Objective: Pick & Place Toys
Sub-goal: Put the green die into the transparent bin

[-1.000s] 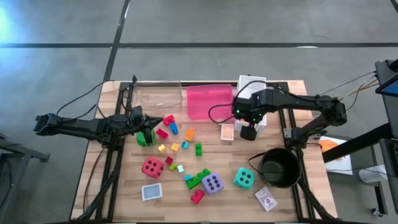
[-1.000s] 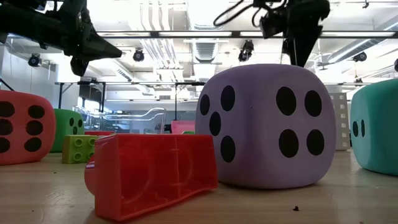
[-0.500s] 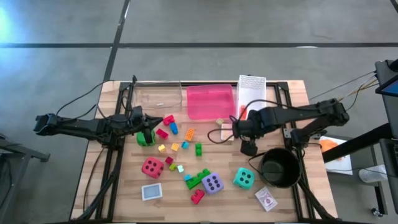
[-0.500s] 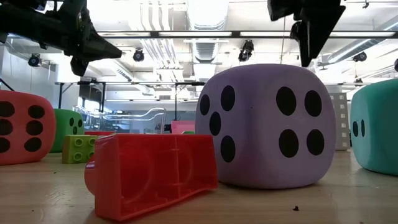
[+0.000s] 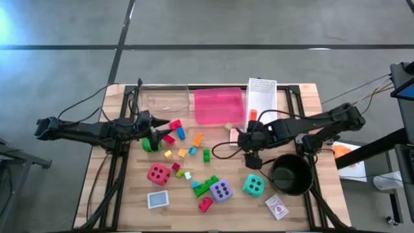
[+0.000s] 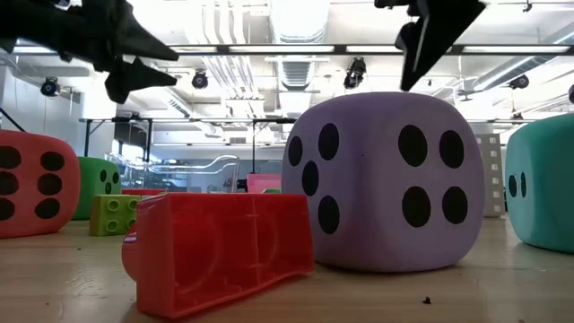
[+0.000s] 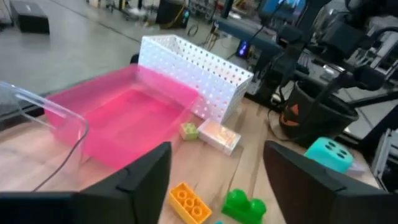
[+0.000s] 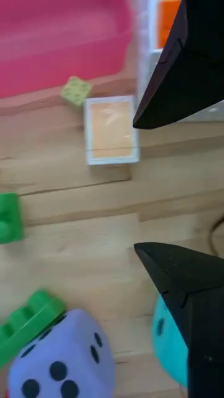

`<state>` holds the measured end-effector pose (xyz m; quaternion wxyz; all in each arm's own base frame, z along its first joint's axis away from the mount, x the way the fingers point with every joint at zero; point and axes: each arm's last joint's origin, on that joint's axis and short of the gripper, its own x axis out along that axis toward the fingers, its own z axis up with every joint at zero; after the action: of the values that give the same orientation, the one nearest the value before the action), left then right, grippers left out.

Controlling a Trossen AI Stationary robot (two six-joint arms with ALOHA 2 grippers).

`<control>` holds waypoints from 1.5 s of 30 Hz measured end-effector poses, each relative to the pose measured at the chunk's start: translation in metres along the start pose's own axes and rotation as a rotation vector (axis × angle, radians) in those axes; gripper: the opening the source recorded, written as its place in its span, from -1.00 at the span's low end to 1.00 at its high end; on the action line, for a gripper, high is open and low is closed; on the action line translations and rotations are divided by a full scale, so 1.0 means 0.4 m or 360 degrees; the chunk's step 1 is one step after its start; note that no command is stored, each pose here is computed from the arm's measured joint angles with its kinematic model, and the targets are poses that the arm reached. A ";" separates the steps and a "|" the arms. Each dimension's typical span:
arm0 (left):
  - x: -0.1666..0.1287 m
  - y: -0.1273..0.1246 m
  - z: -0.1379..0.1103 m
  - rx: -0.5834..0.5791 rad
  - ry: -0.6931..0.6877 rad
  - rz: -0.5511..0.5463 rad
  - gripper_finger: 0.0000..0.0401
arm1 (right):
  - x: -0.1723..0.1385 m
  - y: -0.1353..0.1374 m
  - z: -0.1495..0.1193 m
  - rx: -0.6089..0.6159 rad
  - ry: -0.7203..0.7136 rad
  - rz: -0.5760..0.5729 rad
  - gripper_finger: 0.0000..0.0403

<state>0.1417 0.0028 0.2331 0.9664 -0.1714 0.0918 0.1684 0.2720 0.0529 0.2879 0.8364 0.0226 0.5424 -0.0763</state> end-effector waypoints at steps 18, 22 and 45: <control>0.016 -0.049 0.057 -0.0001 0.1093 0.0370 0.51 | 0.158 0.028 -0.011 0.0085 -0.0621 0.0196 0.52; 0.029 -0.044 0.031 -0.0177 0.1235 0.0556 0.51 | 0.175 0.028 -0.022 0.0159 -0.0656 0.0222 0.52; 0.006 0.014 0.016 -0.0394 0.1457 0.0991 0.51 | 0.191 0.036 -0.038 0.0127 -0.0707 0.0248 0.52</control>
<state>0.1425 0.0108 0.2367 0.7054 -0.3038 0.5272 0.3635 0.2912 0.0612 0.2115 0.9370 0.0800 0.3382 -0.0361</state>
